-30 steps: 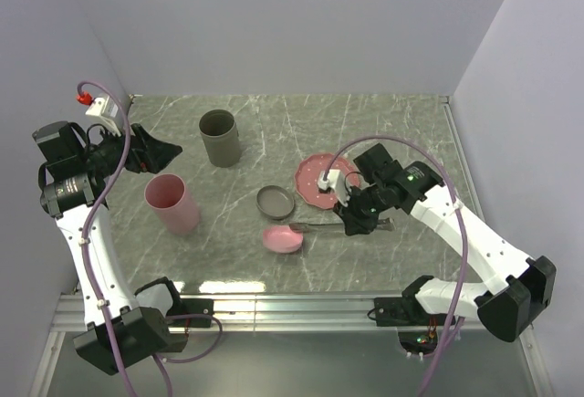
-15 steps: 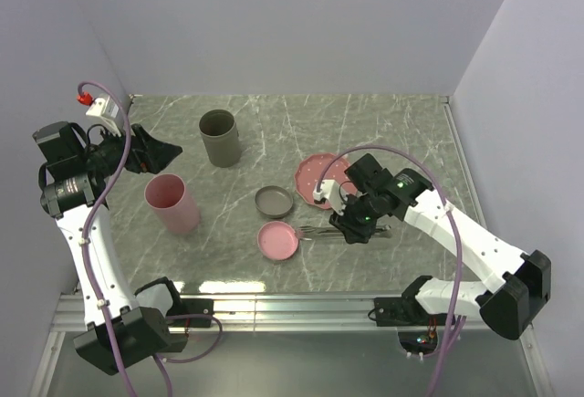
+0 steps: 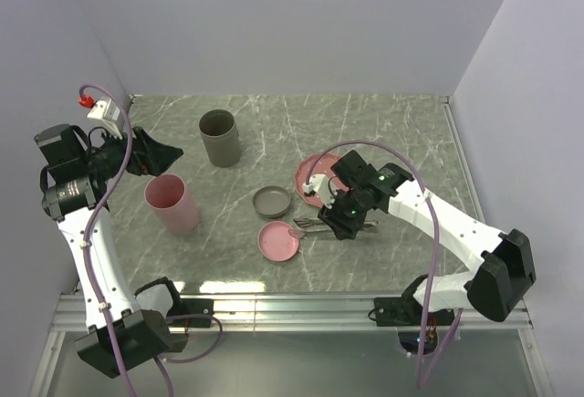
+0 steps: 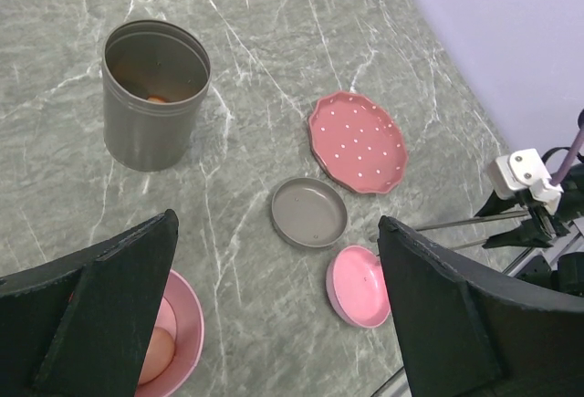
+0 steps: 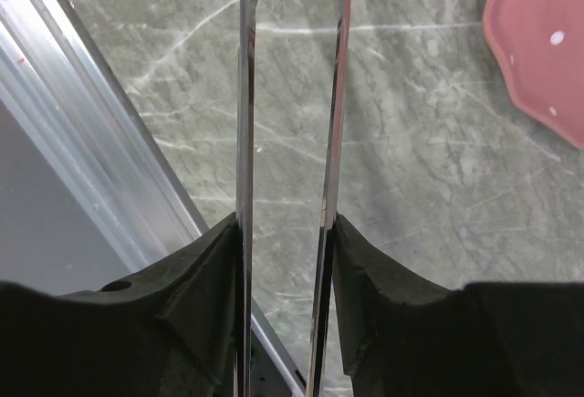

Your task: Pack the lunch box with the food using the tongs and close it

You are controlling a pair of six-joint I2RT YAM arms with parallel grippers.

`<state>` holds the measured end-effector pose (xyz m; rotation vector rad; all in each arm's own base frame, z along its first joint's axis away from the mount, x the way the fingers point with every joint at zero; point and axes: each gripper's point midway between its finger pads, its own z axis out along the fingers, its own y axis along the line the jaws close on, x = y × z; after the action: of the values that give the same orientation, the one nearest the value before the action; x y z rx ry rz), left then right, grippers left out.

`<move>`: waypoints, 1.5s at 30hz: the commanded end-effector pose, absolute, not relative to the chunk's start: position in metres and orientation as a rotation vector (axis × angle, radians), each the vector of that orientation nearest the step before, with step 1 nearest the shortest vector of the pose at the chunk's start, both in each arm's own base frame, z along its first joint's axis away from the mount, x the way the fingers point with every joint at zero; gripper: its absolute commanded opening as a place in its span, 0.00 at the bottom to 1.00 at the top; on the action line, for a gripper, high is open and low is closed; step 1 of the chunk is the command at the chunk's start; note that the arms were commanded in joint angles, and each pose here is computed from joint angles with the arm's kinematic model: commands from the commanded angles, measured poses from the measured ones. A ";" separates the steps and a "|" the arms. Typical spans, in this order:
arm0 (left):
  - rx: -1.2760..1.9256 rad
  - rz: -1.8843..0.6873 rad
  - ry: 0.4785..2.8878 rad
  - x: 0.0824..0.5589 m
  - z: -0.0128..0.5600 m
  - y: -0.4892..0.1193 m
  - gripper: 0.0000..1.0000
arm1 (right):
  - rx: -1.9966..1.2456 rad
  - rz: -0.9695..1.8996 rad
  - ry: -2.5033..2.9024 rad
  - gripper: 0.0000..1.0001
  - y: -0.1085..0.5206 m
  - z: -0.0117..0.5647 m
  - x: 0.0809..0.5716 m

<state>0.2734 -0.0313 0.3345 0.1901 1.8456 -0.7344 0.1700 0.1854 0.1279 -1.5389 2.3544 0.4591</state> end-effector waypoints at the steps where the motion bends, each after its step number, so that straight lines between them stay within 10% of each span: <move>1: 0.231 -0.700 1.819 0.272 0.338 -0.031 0.98 | -1.481 0.461 2.298 0.49 0.204 0.144 0.189; 25: 0.247 -0.678 1.834 0.276 0.327 -0.027 0.98 | -1.547 0.527 2.365 0.36 0.225 0.122 0.195; 32: 0.258 -0.687 1.829 0.275 0.328 -0.029 0.97 | -1.536 0.565 2.348 0.00 0.227 0.131 0.190; 45: 0.376 -0.808 1.647 0.261 0.369 -0.054 0.97 | -1.184 1.213 2.155 0.00 0.237 0.241 0.205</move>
<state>0.2710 -0.0403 0.3383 0.2722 1.7804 -0.7802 0.2123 0.2248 0.1914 -1.2331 2.3224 0.9658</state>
